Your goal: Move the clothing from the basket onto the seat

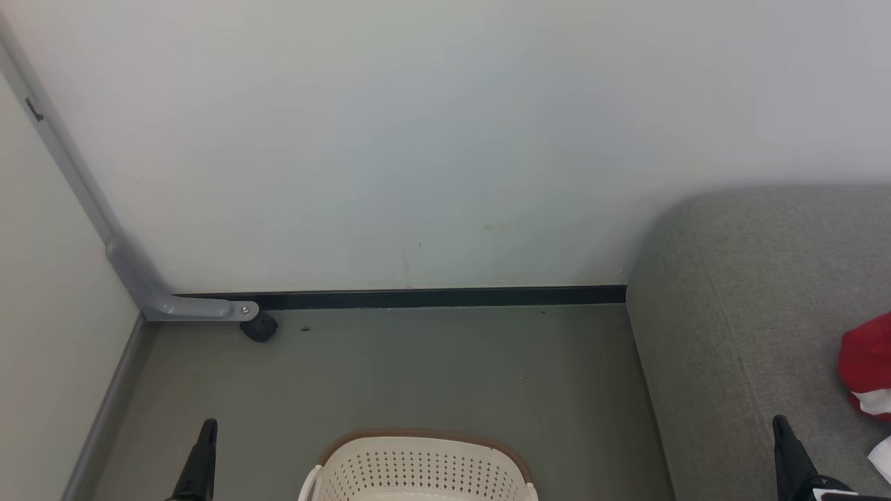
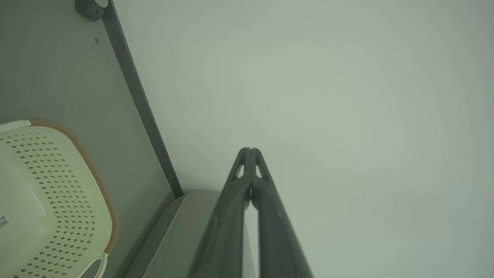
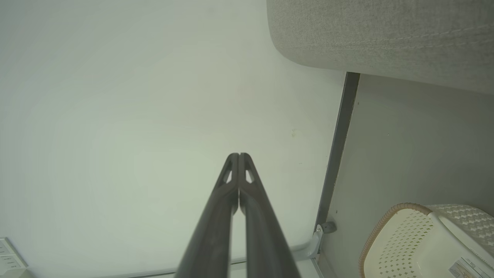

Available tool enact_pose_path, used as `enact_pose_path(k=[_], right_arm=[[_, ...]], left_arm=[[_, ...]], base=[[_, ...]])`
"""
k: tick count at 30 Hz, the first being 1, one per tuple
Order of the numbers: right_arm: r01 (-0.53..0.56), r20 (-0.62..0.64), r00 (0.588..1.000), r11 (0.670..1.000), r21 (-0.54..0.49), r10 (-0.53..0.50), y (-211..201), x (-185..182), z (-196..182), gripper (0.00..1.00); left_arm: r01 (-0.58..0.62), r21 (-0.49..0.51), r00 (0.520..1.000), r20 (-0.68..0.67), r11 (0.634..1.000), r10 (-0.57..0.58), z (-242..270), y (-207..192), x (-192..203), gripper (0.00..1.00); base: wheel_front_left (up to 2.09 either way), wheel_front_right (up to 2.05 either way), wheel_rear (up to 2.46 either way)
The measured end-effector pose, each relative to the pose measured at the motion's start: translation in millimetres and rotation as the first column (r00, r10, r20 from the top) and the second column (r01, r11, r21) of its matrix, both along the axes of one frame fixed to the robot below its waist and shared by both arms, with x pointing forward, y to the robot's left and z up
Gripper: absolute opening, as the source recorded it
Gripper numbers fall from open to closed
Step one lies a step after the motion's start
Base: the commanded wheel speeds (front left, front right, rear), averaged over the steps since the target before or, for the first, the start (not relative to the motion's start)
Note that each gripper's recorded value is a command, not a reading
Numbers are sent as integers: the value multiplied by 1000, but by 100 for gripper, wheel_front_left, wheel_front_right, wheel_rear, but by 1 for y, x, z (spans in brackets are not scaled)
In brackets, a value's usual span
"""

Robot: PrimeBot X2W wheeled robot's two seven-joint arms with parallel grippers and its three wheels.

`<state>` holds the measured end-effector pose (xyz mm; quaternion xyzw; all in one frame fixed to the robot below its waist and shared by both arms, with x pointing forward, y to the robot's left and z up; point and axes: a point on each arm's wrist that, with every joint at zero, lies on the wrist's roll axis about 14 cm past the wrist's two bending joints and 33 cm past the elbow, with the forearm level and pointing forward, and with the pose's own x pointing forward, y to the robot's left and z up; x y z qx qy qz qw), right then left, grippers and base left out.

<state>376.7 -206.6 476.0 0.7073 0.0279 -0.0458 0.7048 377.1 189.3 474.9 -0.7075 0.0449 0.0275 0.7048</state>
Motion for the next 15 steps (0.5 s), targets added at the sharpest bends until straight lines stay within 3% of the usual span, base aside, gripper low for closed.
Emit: enact_pose_path(k=[15], right_arm=[[0, 0, 1000, 1000, 0, 0, 0, 0, 0, 0]], left_arm=[[0, 0, 1000, 0, 1000, 0, 0, 0, 0, 0]], base=[[0, 0, 0]])
